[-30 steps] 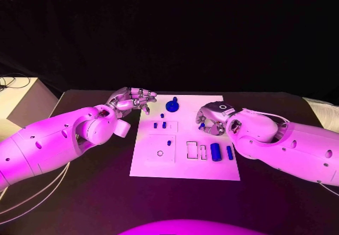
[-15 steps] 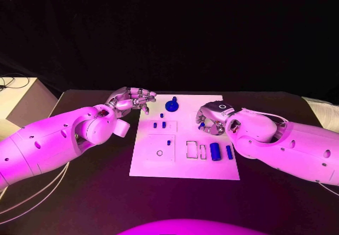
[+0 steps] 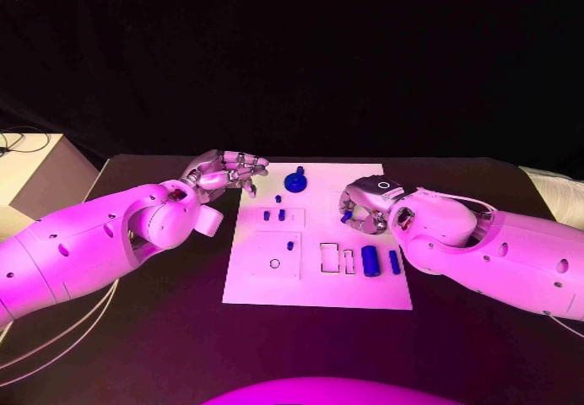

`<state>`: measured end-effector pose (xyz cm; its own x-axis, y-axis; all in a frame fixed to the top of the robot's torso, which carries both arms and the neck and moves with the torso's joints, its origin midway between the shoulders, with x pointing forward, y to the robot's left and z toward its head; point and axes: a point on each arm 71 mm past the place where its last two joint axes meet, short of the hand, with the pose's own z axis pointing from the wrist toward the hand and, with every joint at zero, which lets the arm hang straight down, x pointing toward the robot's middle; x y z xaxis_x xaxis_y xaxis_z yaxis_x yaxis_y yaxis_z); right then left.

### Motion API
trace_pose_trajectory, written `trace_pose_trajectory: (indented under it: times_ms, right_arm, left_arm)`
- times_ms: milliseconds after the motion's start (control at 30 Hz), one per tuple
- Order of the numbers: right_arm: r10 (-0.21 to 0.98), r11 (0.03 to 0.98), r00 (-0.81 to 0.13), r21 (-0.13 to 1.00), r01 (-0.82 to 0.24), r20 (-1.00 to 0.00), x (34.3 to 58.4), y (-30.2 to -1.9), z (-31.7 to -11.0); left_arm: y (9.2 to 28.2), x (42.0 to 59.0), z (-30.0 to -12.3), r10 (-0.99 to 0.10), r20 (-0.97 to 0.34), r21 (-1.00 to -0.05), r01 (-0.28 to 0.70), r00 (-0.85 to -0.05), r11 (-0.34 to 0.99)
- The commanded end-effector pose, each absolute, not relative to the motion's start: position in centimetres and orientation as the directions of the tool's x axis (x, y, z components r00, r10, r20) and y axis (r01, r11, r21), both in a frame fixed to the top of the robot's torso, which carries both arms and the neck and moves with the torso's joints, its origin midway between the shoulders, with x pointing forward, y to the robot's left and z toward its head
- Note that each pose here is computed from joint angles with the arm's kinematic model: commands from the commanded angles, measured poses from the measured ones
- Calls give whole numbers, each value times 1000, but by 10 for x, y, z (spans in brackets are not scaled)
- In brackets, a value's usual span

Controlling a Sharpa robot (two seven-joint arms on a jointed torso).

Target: Assemble the parts on the task board

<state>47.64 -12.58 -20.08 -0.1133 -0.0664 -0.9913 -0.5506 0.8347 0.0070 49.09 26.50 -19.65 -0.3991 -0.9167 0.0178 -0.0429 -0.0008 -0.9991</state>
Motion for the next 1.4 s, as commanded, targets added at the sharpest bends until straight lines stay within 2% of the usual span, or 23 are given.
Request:
trace_pose_trajectory:
  times_ms: [33, 333, 700, 967, 1233, 1400]
  right_arm:
    - [-89, 834, -115, -11, -551, -989, 476, -126, -202]
    - [-78, 833, -107, -6, -554, -991, 475, -125, -202]
    - [28, 836, -47, 49, -547, -999, 473, -125, -195]
    - [62, 843, -34, 71, -533, -997, 470, -127, -192]
    - [86, 832, -47, 98, -546, -995, 458, -123, -180]
    - [112, 796, -52, 121, -594, -992, 442, -107, -168]
  left_arm:
    - [263, 490, -196, -911, 32, -999, -44, -412, -15]
    - [263, 490, -196, -911, 32, -999, -45, -412, -15]
    - [263, 490, -196, -911, 33, -999, -46, -411, -15]
    - [263, 491, -196, -911, 33, -999, -47, -410, -15]
    - [263, 491, -197, -913, 34, -999, -49, -407, -15]
    - [262, 492, -198, -912, 37, -999, -51, -409, -18]
